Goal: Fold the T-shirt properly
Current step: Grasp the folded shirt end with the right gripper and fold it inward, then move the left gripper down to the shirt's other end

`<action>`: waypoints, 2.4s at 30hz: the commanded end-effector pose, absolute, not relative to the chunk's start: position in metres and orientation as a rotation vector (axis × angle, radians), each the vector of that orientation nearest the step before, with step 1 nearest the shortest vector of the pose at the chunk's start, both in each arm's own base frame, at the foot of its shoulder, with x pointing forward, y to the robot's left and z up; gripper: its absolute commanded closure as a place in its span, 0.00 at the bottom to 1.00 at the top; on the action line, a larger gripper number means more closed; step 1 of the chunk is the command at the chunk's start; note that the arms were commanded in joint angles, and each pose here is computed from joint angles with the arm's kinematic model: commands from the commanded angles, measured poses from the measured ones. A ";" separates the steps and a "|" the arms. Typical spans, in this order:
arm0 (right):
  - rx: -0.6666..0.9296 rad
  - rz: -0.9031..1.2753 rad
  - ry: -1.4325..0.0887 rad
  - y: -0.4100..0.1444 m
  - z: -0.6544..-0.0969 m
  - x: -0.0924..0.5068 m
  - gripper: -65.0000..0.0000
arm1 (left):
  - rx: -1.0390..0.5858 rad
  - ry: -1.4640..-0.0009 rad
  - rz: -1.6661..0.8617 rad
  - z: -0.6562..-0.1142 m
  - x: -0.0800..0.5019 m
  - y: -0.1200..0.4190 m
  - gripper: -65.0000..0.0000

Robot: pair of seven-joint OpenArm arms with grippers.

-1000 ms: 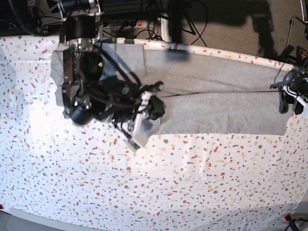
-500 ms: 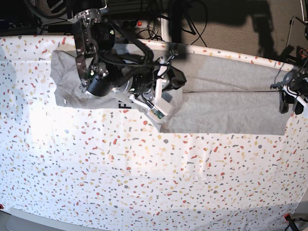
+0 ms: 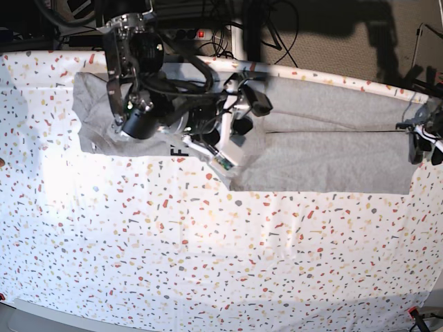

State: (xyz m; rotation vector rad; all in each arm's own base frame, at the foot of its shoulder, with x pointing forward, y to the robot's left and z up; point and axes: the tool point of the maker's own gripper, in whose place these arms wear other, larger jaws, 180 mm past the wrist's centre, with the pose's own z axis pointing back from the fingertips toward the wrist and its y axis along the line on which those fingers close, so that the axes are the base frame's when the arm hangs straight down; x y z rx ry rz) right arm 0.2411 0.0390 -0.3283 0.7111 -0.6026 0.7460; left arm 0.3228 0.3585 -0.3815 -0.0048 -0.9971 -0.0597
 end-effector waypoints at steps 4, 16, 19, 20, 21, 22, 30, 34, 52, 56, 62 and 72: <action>0.672 0.697 -0.628 0.017 -0.321 0.255 0.48 | 0.010 -1.047 -0.036 -0.349 0.334 0.382 0.45; 0.410 0.400 -0.703 -0.125 -0.323 0.290 0.48 | -0.180 -0.961 0.011 -0.380 0.308 0.376 0.45; 0.392 0.363 -0.724 -0.144 -0.318 0.292 0.48 | -0.283 -0.957 0.040 -0.383 0.307 0.365 0.45; 0.388 0.351 -0.730 -0.148 -0.316 0.293 0.48 | -0.312 -0.949 0.050 -0.384 0.308 0.360 0.45; 0.391 0.342 -0.737 -0.150 -0.315 0.293 0.48 | -0.328 -0.935 0.061 -0.387 0.310 0.356 0.45; 0.398 0.335 -0.744 -0.151 -0.313 0.294 0.48 | -0.338 -0.922 0.063 -0.389 0.312 0.352 0.45; 0.411 0.335 -0.728 -0.150 -0.315 0.290 0.48 | -0.380 -0.896 0.043 -0.401 0.324 0.320 0.49; 0.416 0.336 -0.728 -0.149 -0.316 0.289 0.48 | -0.353 -0.872 0.016 -0.406 0.321 0.322 0.86; 0.450 0.336 -0.741 -0.143 -0.312 0.289 0.48 | -0.074 -0.967 0.102 -0.390 0.351 0.373 1.00; 0.454 0.334 -0.742 -0.142 -0.312 0.289 0.48 | 0.021 -0.973 0.090 -0.380 0.364 0.387 1.00; 0.457 0.331 -0.758 -0.141 -0.310 0.291 0.48 | 0.082 -0.921 0.069 -0.371 0.372 0.400 1.00; 0.461 0.326 -0.781 -0.141 -0.307 0.294 0.48 | -0.134 -0.912 -0.032 -0.348 0.370 0.338 1.00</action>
